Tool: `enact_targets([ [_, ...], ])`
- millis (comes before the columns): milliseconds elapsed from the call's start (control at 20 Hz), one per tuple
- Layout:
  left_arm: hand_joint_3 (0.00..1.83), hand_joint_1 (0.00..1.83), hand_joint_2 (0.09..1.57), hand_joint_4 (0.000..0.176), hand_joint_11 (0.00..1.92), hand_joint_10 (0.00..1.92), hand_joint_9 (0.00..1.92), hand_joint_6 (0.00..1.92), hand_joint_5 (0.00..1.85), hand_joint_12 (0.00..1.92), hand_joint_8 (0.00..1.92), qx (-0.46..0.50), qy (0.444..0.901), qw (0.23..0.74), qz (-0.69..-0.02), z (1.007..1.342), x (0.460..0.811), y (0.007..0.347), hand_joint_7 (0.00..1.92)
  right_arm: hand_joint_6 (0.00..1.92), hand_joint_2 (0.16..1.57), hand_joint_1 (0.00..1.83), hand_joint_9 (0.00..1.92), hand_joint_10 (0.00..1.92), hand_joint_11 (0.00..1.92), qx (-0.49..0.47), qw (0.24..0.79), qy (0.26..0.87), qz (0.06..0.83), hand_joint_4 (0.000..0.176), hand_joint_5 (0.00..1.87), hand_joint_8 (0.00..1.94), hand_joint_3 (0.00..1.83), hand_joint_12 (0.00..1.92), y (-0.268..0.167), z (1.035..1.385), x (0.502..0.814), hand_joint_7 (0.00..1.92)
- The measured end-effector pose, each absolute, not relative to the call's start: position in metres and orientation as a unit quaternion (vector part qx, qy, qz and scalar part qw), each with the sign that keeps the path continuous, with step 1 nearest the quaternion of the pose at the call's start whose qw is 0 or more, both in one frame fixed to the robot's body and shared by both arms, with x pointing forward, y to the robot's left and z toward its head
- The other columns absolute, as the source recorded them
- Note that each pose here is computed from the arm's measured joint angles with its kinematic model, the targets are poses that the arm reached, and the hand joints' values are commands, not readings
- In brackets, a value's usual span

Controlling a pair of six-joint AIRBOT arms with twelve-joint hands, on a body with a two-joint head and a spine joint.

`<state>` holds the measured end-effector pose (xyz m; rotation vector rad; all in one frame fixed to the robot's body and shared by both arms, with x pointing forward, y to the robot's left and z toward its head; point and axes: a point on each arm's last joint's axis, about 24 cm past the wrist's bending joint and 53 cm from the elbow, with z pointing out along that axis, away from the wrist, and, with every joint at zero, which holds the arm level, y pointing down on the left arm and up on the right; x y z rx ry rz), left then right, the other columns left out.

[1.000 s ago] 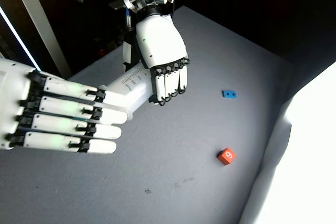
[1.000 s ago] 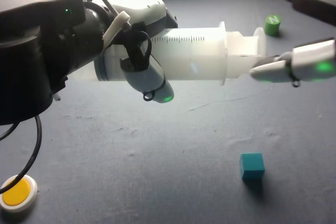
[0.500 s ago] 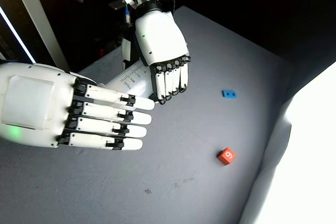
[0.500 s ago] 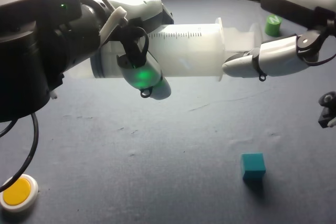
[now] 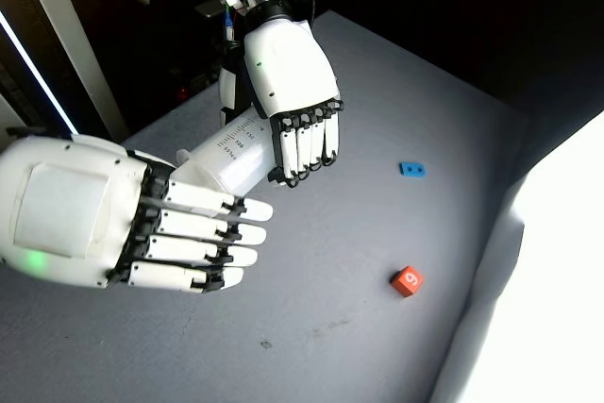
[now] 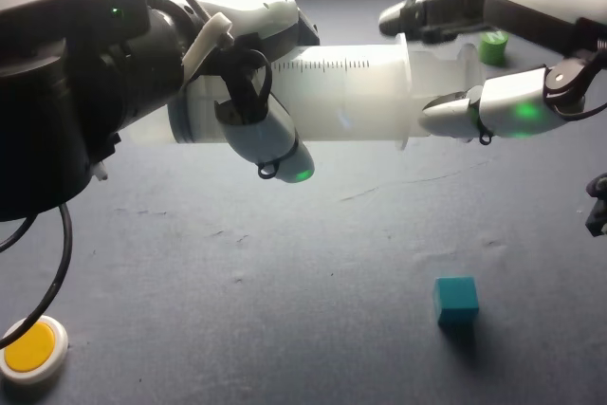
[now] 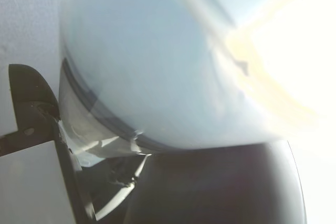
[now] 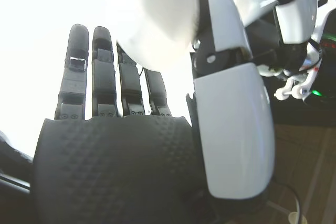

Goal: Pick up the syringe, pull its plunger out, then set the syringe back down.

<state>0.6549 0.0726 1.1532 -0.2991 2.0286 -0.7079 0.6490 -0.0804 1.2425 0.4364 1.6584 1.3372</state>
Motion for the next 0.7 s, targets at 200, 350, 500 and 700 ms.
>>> enact_targets([
  [200,0.00,1.21,1.20,0.000,0.53,1.10,0.78,1.13,0.78,1.44,1.33,-0.128,0.827,0.461,-0.294,1.1522,0.6539,0.0714,0.89,1.19,1.19,1.19,0.83,1.06,0.55,0.180,0.470,0.669,0.547,0.000,0.79,1.24,0.00,1.44,-0.0820,1.2462,0.6500,0.90],
  [350,0.00,1.34,1.20,0.000,0.50,1.46,0.74,1.17,0.74,1.46,1.30,-0.126,0.827,0.462,-0.295,1.1530,0.6539,0.0705,0.83,1.24,1.19,1.21,0.88,1.03,0.59,0.178,0.472,0.668,0.546,0.000,0.74,1.20,0.00,1.43,-0.0822,1.2469,0.6501,0.94],
  [500,0.00,1.34,1.21,0.000,0.49,1.48,0.73,1.19,0.72,1.47,1.35,-0.123,0.827,0.462,-0.295,1.1530,0.6536,0.0696,0.81,1.26,1.20,1.19,0.87,1.04,0.58,0.178,0.474,0.670,0.543,0.000,0.74,1.22,0.00,1.44,-0.0836,1.2436,0.6500,0.91],
  [700,0.00,1.35,1.21,0.000,0.50,1.47,0.74,1.21,0.73,1.46,1.31,-0.121,0.828,0.459,-0.298,1.1529,0.6518,0.0670,0.82,1.31,1.20,1.19,0.86,1.00,0.57,0.180,0.479,0.671,0.537,0.000,0.73,1.18,0.00,1.42,-0.0903,1.2412,0.6509,0.92],
])
